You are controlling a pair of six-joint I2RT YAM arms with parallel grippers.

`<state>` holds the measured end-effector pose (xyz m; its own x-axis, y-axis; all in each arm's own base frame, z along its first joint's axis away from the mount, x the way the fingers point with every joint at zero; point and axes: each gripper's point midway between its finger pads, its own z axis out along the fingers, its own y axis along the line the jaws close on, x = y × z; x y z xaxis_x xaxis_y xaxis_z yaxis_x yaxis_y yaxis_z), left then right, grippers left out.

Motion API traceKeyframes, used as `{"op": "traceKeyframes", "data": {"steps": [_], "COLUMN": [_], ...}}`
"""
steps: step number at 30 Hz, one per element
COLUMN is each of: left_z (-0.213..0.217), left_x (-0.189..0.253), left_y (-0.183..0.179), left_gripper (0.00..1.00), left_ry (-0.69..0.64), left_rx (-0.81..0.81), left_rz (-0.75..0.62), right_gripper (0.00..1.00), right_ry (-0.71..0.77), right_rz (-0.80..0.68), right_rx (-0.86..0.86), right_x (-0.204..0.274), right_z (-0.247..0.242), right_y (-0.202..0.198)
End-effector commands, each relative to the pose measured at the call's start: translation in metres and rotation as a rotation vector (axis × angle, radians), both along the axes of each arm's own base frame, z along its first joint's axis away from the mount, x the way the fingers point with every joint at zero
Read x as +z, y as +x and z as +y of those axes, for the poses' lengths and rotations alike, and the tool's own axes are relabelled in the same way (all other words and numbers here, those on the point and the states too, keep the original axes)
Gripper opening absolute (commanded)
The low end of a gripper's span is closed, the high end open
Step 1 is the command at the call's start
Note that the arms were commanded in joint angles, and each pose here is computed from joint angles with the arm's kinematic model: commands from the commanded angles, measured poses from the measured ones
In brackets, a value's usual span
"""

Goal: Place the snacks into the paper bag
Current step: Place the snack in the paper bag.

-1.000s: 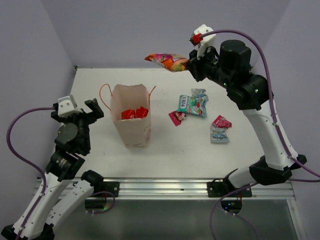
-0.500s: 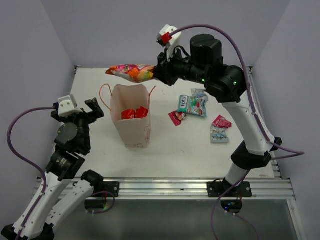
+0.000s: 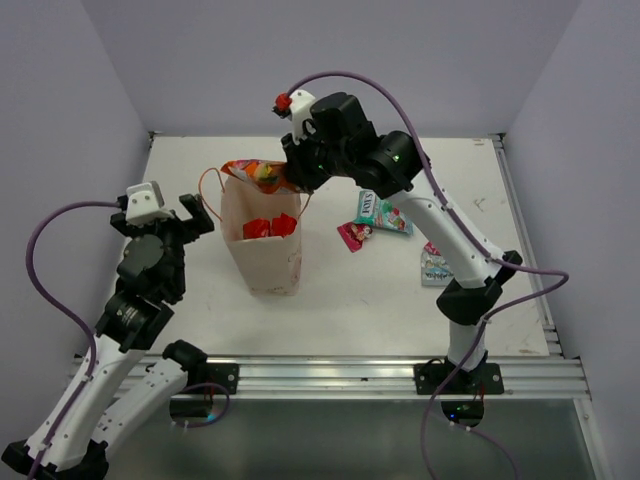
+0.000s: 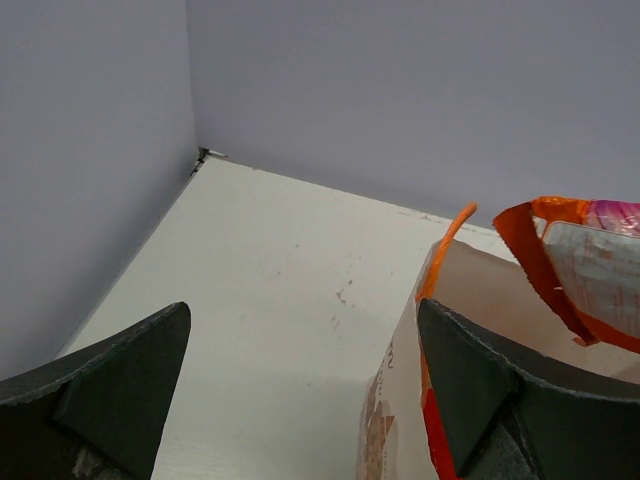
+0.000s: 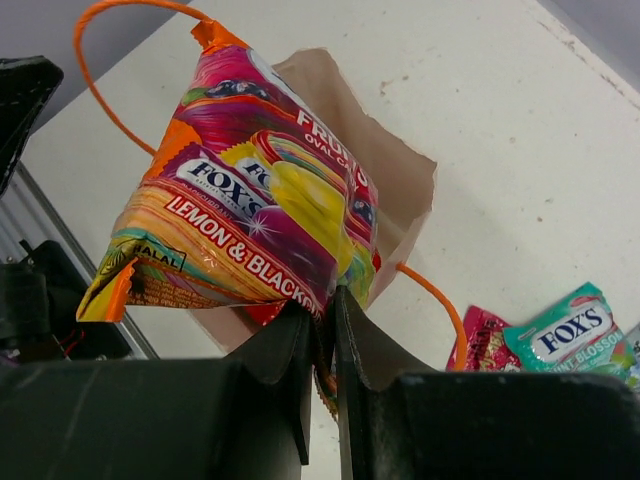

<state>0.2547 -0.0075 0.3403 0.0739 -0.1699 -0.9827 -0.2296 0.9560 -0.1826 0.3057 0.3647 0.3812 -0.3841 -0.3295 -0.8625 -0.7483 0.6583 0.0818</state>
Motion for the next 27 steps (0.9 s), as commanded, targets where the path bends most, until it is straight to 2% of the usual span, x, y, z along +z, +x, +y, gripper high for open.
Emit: {"op": "traceKeyframes", "data": {"steps": [1, 3, 7, 11, 15, 20, 27], "left_z": [-0.015, -0.023, -0.041, -0.060, -0.063, -0.063, -0.065], "left_x": [0.009, 0.015, -0.004, -0.017, -0.035, -0.054, -0.071], "left_y": [0.009, 0.017, 0.022, 0.028, 0.029, 0.033, 0.036], "left_gripper": [1.00, 1.00, 1.00, 0.96, 0.94, 0.89, 0.81], "left_ry": [-0.015, -0.020, -0.003, -0.027, -0.023, -0.002, 0.008], "left_rx": [-0.059, -0.076, -0.140, -0.209, -0.203, -0.178, -0.166], "left_rz": [0.039, 0.088, 0.263, 0.337, 0.414, 0.497, 0.548], "right_gripper": [0.00, 0.00, 0.00, 0.00, 0.00, 0.00, 0.00], "right_ry": [0.036, 0.020, -0.048, -0.094, -0.116, -0.169, -0.271], "right_rz": [0.004, 0.023, 0.076, 0.086, 0.077, 0.037, -0.119], "right_rx": [-0.082, -0.087, -0.081, -0.101, -0.113, -0.096, -0.002], "right_x": [0.003, -0.003, -0.027, -0.041, -0.048, -0.057, -0.060], "right_z": [0.003, 0.005, 0.005, 0.000, -0.002, 0.002, 0.009], "right_y": [0.010, 0.010, 0.007, 0.006, 0.009, 0.017, 0.036]}}
